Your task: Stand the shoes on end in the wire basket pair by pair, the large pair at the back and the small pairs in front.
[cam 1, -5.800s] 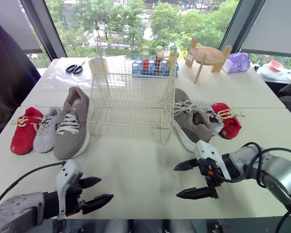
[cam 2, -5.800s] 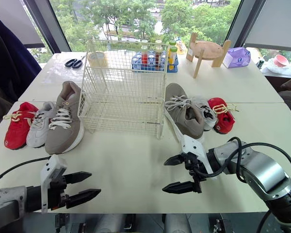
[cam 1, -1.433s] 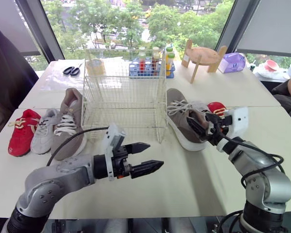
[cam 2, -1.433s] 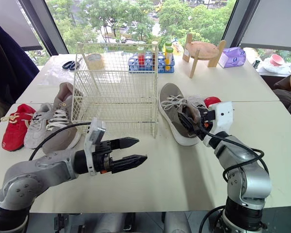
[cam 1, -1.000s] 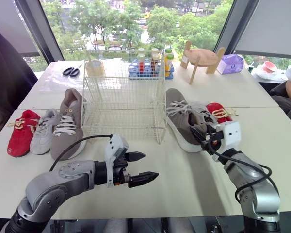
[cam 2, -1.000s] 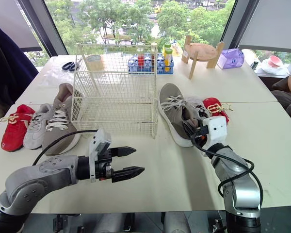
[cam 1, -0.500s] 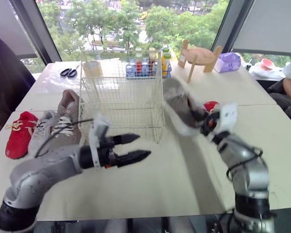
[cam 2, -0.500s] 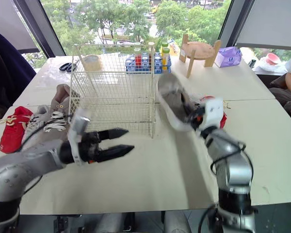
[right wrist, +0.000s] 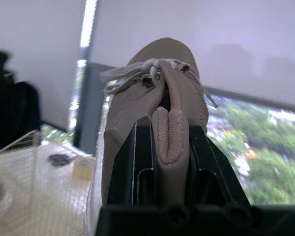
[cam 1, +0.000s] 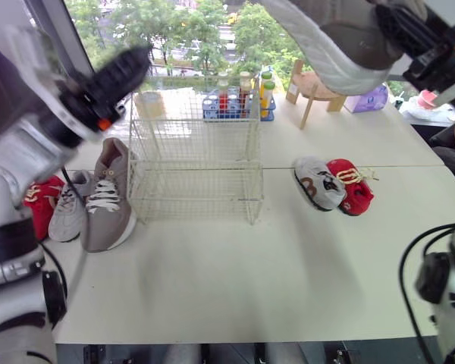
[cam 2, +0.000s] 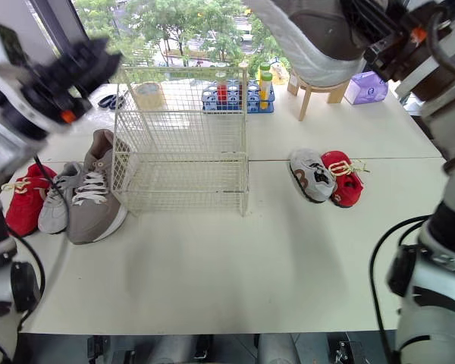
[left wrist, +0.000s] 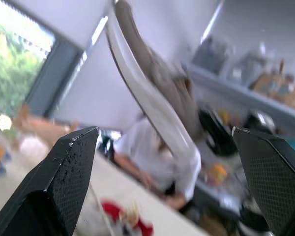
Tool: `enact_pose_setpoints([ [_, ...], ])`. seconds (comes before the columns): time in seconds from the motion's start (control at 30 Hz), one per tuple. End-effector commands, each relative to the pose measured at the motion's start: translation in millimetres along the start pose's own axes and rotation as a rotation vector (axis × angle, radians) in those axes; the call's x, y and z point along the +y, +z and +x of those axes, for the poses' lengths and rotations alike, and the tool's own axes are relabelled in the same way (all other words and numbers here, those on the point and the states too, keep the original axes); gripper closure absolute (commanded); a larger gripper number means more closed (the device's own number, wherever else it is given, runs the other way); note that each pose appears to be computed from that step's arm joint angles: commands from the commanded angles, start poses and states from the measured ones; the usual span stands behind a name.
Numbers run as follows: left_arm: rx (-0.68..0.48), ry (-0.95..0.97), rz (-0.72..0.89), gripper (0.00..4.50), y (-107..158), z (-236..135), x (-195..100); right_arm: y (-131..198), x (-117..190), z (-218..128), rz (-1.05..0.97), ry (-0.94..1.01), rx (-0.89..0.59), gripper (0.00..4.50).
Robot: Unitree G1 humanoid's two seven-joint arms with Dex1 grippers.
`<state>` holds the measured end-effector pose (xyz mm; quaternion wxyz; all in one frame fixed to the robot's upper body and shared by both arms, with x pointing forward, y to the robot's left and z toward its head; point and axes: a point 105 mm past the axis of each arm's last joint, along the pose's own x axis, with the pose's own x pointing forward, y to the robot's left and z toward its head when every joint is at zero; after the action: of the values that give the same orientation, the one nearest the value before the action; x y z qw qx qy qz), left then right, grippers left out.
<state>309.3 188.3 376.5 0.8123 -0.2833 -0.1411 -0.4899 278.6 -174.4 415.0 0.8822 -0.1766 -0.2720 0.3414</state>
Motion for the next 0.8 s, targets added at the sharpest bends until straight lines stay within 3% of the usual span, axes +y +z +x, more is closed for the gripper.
enact_pose_setpoints([
  [0.03, 0.013, 0.022, 0.036, 0.00, 20.6, -4.1, 7.5, 30.4, 18.5, 3.6, -0.086, 0.204, -0.054, 4.36],
  [0.17, 0.015, 0.019, 0.033, 0.00, 35.9, 3.2, 15.5, 32.3, 27.3, 11.6, -0.165, 0.337, -0.059, 4.36],
  [0.37, 0.085, -0.080, 0.056, 0.00, 41.3, 16.4, 4.4, 28.2, 41.6, 25.4, -0.212, 0.471, -0.092, 4.36],
  [0.5, 0.173, -0.135, 0.070, 0.00, 32.9, 26.0, -2.4, 24.1, 54.3, 32.4, -0.259, 0.543, -0.099, 4.36],
  [0.57, 0.272, -0.163, 0.084, 0.00, 17.7, 25.3, -3.4, 26.7, 57.9, 34.3, -0.274, 0.569, -0.116, 4.36],
  [0.67, 0.343, -0.182, 0.081, 0.78, 6.7, 20.0, -1.0, 31.1, 59.0, 35.3, -0.298, 0.583, -0.131, 4.37],
  [0.8, 0.344, -0.189, 0.089, 2.60, 6.3, 18.4, 1.8, 33.0, 60.9, 34.8, -0.282, 0.587, -0.146, 4.37],
])
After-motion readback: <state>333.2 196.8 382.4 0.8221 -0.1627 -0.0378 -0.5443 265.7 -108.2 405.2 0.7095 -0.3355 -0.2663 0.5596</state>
